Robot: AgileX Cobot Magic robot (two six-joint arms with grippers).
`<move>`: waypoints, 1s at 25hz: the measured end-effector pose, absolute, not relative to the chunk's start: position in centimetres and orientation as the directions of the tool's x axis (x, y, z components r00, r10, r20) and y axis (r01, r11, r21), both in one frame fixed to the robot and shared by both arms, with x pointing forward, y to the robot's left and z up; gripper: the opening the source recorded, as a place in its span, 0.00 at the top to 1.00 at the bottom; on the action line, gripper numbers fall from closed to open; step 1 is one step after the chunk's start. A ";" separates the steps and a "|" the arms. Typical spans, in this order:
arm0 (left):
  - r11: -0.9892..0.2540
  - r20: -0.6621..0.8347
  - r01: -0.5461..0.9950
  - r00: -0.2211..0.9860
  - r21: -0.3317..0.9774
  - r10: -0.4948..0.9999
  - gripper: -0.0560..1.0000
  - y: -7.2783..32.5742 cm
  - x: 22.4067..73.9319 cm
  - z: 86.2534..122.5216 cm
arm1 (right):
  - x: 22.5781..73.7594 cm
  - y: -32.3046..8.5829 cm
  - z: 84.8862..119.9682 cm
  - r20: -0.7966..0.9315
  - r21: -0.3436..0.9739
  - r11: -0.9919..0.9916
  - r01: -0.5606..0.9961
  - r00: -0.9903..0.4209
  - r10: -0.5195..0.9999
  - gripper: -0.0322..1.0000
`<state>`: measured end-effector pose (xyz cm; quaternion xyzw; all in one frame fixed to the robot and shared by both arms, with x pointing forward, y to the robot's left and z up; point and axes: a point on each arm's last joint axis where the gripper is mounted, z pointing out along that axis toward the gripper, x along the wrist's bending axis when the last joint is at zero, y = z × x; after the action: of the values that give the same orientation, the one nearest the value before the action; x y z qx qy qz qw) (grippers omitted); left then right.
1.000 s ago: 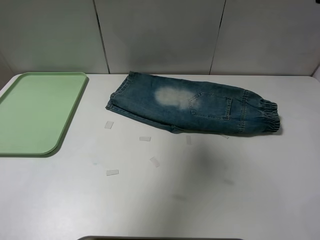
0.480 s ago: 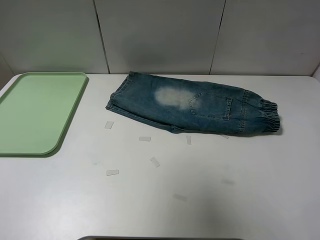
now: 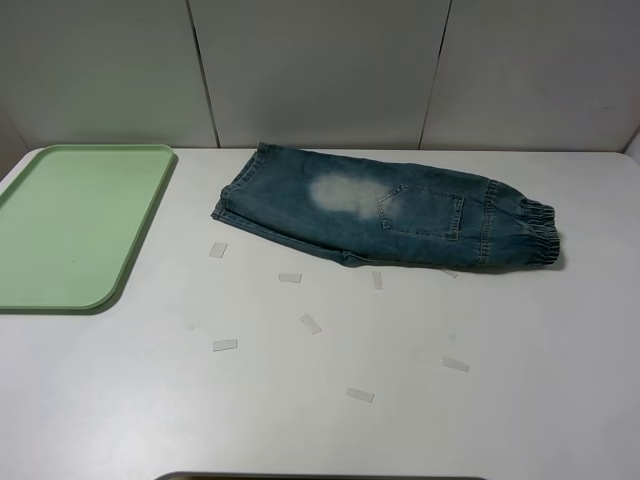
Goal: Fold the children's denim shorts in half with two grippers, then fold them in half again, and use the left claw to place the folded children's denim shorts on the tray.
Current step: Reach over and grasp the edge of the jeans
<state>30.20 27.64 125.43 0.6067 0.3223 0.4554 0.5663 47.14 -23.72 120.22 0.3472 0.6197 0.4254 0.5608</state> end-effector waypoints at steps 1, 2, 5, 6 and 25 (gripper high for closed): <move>-0.158 0.184 -0.101 0.356 0.982 0.916 0.22 28.3 29.6 125.2 | 47.1 -23.7 120.2 -0.392 0.920 0.389 -0.046 -0.131 0.911 0.34; -0.180 0.193 -0.071 0.330 0.981 0.924 0.22 28.9 29.0 124.8 | 47.1 -23.7 120.3 -0.382 0.924 0.379 -0.044 -0.133 0.915 0.34; -0.224 0.212 0.018 0.253 0.974 0.944 0.22 30.8 27.3 123.8 | 47.0 -23.7 120.2 -0.352 0.936 0.350 -0.039 -0.142 0.925 0.34; -0.239 0.223 0.047 0.228 0.970 0.948 0.22 31.5 26.6 123.4 | 47.0 -23.6 120.2 -0.343 0.939 0.341 -0.039 -0.147 0.928 0.34; 0.061 -0.083 0.079 0.318 0.995 0.945 0.22 36.0 15.9 116.6 | 47.2 -23.5 120.1 -0.319 0.947 0.319 -0.028 -0.154 0.935 0.34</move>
<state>15.85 36.00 116.59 0.5726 0.4468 0.3762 0.5754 47.15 -23.53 120.08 0.3708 0.6115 0.4507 0.5343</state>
